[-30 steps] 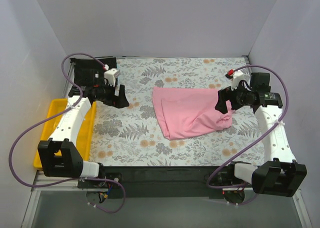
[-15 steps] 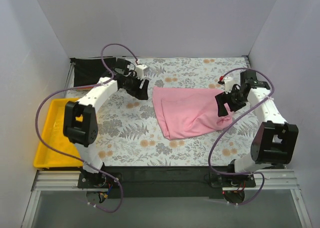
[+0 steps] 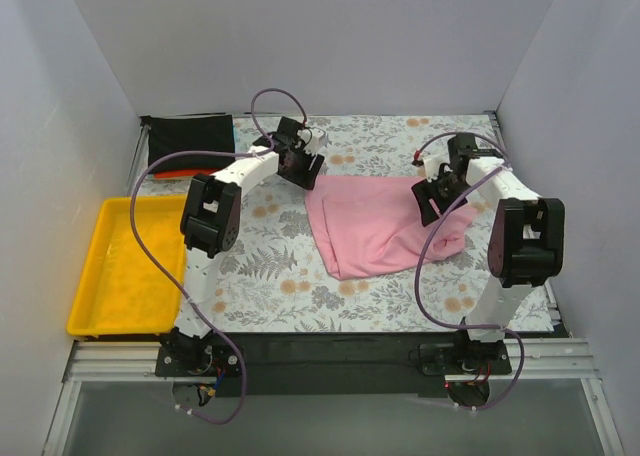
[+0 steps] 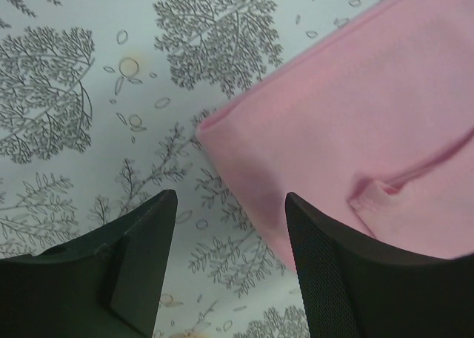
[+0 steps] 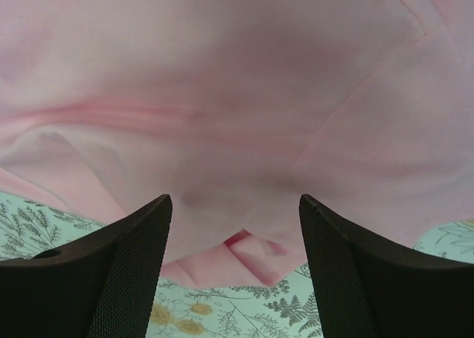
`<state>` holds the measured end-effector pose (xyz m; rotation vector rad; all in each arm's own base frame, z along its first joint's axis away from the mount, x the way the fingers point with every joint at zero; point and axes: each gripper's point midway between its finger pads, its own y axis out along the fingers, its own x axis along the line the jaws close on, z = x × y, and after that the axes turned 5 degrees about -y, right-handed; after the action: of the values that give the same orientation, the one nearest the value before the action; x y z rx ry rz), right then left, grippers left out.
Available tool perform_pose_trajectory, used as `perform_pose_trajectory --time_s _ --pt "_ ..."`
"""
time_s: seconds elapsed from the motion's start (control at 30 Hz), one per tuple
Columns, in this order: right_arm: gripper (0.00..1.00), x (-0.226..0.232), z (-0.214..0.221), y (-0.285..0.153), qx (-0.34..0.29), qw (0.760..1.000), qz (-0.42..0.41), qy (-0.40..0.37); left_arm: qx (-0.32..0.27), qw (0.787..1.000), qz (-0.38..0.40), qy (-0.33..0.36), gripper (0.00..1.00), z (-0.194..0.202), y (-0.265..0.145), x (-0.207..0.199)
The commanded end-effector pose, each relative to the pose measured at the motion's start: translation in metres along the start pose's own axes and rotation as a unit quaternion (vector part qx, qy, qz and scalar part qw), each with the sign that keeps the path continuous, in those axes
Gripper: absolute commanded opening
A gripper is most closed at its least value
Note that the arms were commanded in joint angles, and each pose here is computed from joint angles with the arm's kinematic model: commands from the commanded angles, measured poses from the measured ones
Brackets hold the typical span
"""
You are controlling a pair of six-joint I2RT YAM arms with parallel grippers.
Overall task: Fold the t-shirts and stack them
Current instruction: Flatten the tshirt out
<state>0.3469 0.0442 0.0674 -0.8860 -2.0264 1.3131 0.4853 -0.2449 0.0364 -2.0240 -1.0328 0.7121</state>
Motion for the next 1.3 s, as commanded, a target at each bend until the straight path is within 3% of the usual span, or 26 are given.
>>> perform_pose_trajectory --time_s 0.0,0.2,0.3,0.37,0.43,0.5,0.53,0.6,0.63,0.7,0.73,0.8,0.87,1.03,1.27 --pt "0.73 -0.009 -0.006 0.005 0.004 1.000 0.029 -0.011 -0.043 0.998 -0.040 0.011 0.59 -0.035 -0.001 0.006" --pt "0.62 -0.016 0.023 0.017 0.047 0.997 0.051 -0.034 -0.036 0.998 -0.048 0.015 0.53 -0.031 0.025 0.006" --pt "0.62 -0.019 0.028 0.018 0.051 0.996 0.060 -0.040 -0.024 0.999 -0.041 0.013 0.30 -0.022 0.028 0.003" --pt "0.61 -0.022 0.027 0.019 0.053 0.996 0.064 -0.040 -0.010 0.998 -0.056 0.009 0.00 -0.009 0.022 0.007" --pt "0.61 -0.027 0.019 0.018 0.047 0.996 0.070 -0.042 -0.020 0.998 -0.067 -0.001 0.00 -0.010 -0.002 0.014" --pt "0.60 -0.032 0.013 0.022 0.045 0.996 0.070 -0.042 -0.004 0.996 -0.087 -0.026 0.00 0.017 -0.017 0.034" --pt "0.60 -0.037 0.003 0.018 0.036 0.995 0.078 -0.045 -0.026 0.995 -0.094 -0.033 0.00 0.008 -0.043 0.038" --pt "0.58 -0.039 -0.003 0.021 0.035 0.996 0.075 -0.045 0.005 0.992 -0.107 -0.060 0.00 0.046 -0.061 0.051" --pt "0.58 -0.043 -0.017 0.016 0.018 0.995 0.079 -0.050 -0.014 0.992 -0.110 -0.059 0.00 0.041 -0.086 0.048" --pt "0.59 -0.033 -0.036 0.008 -0.014 0.996 0.062 -0.058 0.020 0.991 -0.112 -0.065 0.00 0.084 -0.098 0.042" --pt "0.59 -0.030 -0.054 -0.001 -0.039 0.995 0.059 -0.067 0.002 0.992 -0.109 -0.068 0.00 0.083 -0.119 0.035" --pt "0.61 0.000 -0.083 -0.017 -0.086 0.991 0.027 -0.096 0.028 0.989 -0.096 -0.105 0.00 0.116 -0.129 0.022" --pt "0.62 0.036 -0.116 -0.034 -0.126 0.982 0.010 -0.139 0.020 0.988 -0.065 -0.135 0.00 0.122 -0.145 0.004" --pt "0.61 0.138 -0.166 -0.048 -0.188 0.957 -0.077 -0.207 0.062 0.976 -0.010 -0.209 0.00 0.160 -0.152 -0.022" --pt "0.59 0.271 -0.186 -0.026 -0.207 0.920 -0.162 -0.290 0.102 0.953 -0.037 -0.282 0.00 0.182 -0.147 0.013"
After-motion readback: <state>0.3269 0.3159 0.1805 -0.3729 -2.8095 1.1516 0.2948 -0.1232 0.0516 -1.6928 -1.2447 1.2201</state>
